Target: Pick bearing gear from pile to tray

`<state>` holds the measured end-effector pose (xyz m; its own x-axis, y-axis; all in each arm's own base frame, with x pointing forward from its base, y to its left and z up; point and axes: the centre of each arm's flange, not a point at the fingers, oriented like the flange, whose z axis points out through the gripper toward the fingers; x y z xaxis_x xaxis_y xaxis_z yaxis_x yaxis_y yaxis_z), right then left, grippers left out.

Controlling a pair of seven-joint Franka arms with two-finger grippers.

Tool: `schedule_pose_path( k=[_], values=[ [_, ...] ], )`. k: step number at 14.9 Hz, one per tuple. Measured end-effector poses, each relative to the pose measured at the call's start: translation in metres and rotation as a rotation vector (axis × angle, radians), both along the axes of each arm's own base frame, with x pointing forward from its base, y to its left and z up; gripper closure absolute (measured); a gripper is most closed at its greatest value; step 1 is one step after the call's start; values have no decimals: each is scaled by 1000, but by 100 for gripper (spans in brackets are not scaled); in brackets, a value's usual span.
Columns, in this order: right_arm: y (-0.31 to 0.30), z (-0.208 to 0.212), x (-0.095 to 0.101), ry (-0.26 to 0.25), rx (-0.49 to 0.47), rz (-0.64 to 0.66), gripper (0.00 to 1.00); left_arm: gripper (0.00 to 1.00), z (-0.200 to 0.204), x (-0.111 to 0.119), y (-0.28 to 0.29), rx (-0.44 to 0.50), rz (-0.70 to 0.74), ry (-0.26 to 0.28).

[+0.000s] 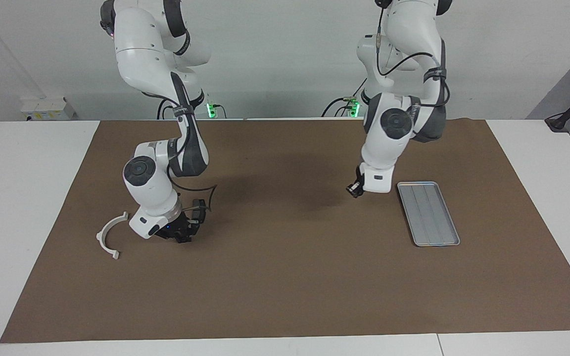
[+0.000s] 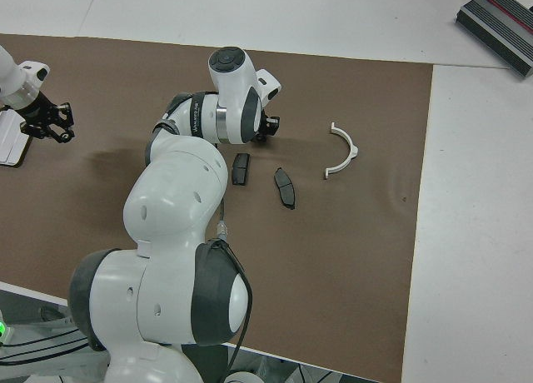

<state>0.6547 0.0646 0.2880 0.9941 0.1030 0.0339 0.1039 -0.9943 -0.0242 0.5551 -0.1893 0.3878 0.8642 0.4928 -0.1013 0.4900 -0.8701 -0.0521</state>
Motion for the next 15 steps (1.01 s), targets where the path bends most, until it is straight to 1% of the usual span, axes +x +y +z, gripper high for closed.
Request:
schedule_pose_path(
  k=[2, 4, 7, 8, 9, 10, 12, 13, 15],
  values=[
    [4, 4, 0, 11, 0, 6, 76, 65, 5, 6, 58, -20, -66, -5],
    [10, 32, 7, 33, -1, 13, 76, 65, 3, 16, 108, -38, -135, -22],
    [38, 111, 18, 61, -2, -23, 76, 65, -7, 20, 164, -49, -199, -66],
    [59, 138, 18, 73, -5, -49, 76, 65, -13, 19, 176, -49, -209, -74],
    [81, 160, 16, 72, -5, -76, 76, 65, -17, 18, 182, -50, -214, -76],
    [109, 178, 14, 62, -7, -99, 76, 65, -21, 16, 185, -50, -215, -76],
    [173, 197, 4, 27, -19, -121, 76, 65, -32, 11, 193, -49, -218, -80],
    [210, 198, -6, 17, -22, -127, 76, 65, -39, 8, 197, -48, -217, -83],
    [277, 190, -32, 15, -26, -150, 76, 65, -51, 2, 202, -48, -212, -80]
  ],
)
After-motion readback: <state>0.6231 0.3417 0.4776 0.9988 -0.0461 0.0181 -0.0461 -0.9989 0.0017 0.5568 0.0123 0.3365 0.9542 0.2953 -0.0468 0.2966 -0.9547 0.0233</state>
